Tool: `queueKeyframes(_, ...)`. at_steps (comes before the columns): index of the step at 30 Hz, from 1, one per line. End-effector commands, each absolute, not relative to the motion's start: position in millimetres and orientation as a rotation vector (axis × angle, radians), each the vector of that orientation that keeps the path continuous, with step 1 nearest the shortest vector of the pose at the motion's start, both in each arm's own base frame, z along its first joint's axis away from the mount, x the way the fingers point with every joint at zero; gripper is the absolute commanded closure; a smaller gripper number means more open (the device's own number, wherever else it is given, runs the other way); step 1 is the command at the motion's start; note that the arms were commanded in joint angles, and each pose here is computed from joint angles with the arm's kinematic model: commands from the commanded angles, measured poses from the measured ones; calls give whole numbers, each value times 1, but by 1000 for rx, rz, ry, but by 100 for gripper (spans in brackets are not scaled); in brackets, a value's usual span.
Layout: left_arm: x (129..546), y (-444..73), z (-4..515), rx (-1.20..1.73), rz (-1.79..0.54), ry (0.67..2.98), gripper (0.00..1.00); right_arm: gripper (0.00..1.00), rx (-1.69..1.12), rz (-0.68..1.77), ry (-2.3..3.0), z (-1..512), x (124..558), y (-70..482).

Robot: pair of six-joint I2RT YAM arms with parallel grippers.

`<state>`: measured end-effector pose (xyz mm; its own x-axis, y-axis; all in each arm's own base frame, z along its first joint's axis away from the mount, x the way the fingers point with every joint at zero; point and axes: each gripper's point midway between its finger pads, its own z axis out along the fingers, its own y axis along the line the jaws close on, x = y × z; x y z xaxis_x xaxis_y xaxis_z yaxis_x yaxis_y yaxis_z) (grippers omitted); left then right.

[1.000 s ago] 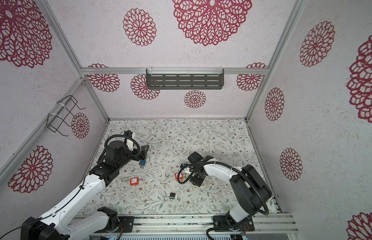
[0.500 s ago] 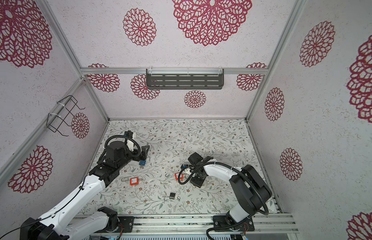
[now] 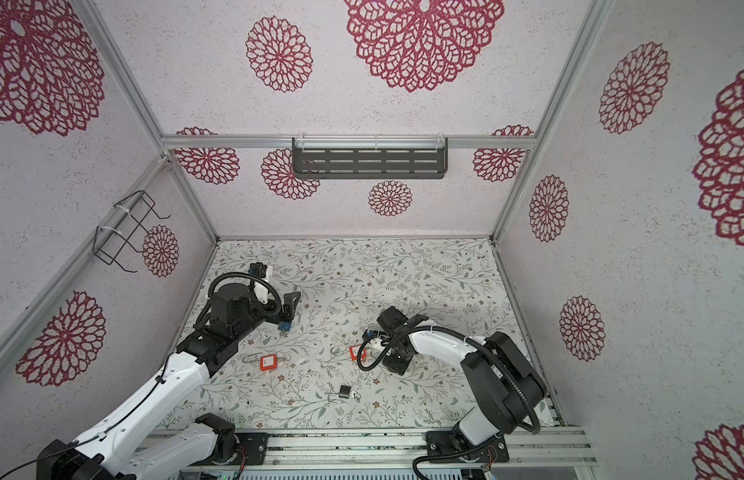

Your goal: Lock with the key

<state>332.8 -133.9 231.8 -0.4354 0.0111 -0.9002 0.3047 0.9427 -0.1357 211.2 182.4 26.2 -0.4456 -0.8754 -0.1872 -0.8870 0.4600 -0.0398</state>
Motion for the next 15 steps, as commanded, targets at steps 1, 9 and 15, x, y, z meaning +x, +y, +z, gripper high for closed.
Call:
queueKeyframes(1, 335, -139, 244, 264, -320, 1995, 3, 63, -1541, 37, 2446, 49, 218, 180)
queueKeyframes(9, 337, -138, 249, 246, -291, 1989, 3, 64, -1526, -95, 2320, 103, 240, 176)
queueKeyframes(15, 334, -159, 255, 386, -356, 1908, 3, 67, -1510, -73, 2191, 146, 256, 193)
